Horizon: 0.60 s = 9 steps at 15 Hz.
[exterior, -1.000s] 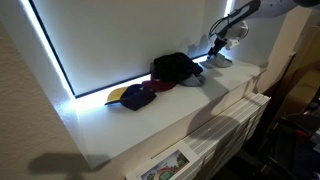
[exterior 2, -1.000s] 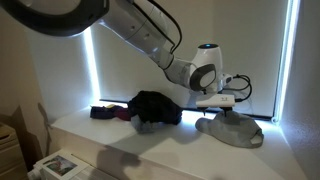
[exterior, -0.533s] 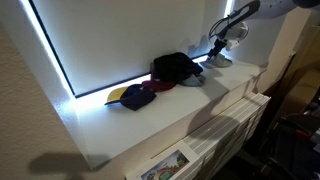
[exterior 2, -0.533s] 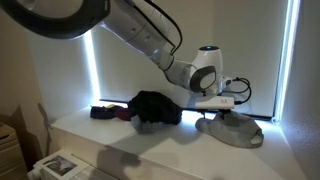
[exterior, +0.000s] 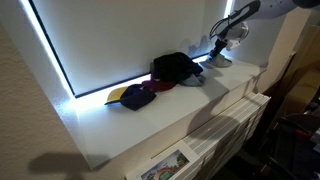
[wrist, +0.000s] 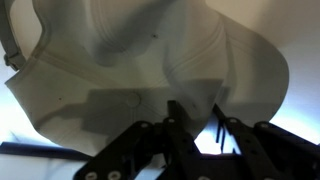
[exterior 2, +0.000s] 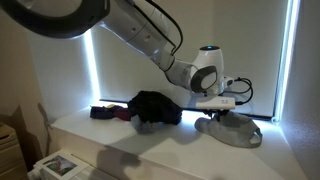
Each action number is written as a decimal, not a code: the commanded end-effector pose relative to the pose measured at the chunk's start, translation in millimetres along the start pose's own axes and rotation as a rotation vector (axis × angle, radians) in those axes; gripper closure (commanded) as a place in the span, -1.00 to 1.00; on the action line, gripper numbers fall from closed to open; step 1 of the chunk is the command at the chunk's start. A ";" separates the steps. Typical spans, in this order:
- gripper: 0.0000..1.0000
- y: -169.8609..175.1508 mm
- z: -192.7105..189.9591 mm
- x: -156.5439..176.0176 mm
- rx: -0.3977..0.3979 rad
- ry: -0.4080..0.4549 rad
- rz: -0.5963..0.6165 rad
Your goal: Move the cap to the left
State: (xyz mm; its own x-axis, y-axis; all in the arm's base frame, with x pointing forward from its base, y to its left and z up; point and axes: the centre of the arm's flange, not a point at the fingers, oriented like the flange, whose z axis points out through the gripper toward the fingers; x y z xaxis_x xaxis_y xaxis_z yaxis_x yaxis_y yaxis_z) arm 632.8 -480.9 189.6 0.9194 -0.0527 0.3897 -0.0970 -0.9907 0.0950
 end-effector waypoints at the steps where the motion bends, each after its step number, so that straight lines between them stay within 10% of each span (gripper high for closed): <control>1: 0.95 0.7 -1.7 -0.5 -0.032 -0.005 0.018; 5: 1.00 2.6 -7.1 5.8 -0.070 -0.098 -0.014; 9: 0.99 -11.4 -46.8 31.1 -0.282 -0.127 -0.141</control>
State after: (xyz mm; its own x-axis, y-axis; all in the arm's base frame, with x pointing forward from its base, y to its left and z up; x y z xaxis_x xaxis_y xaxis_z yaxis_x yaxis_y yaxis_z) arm 637.1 -482.4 203.9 0.9597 -0.0040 0.2810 -0.0810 -0.9615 0.2627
